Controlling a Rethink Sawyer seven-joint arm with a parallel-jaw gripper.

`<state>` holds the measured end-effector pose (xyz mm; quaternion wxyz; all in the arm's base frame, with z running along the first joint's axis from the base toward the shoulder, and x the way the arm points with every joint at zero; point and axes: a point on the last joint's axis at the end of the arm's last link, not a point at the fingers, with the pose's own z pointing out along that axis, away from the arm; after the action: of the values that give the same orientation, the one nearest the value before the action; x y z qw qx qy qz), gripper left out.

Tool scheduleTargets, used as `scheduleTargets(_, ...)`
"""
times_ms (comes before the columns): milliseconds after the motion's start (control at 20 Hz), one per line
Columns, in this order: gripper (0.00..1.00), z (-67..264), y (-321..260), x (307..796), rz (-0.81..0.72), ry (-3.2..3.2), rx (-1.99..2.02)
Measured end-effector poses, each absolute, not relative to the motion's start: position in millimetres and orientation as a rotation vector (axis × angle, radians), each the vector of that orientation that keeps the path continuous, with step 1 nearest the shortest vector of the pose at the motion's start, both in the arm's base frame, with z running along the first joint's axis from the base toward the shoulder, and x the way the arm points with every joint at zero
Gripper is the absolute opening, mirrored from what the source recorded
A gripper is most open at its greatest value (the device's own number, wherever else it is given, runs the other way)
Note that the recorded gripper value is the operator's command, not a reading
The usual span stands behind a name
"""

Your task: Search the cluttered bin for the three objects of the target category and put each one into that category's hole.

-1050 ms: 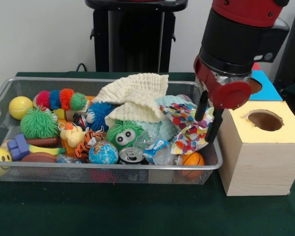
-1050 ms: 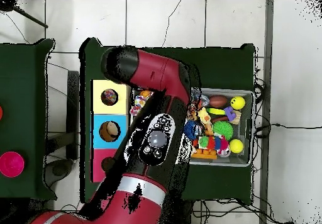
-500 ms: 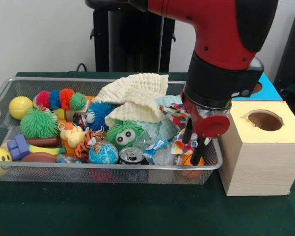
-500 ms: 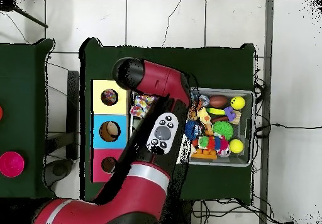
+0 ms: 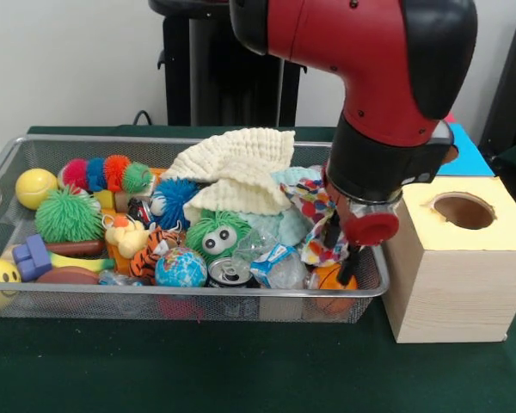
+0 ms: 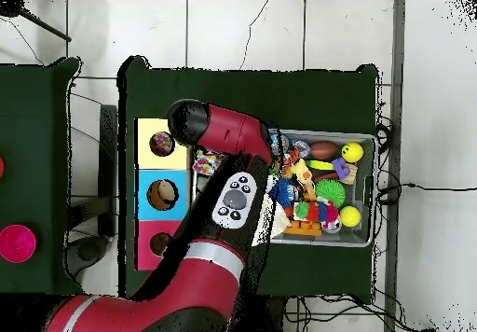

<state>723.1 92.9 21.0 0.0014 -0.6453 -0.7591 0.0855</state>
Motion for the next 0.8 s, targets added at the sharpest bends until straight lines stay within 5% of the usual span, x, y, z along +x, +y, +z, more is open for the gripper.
scheduleTargets(800,1.00,57,161,670,0.268,-2.429,-1.964)
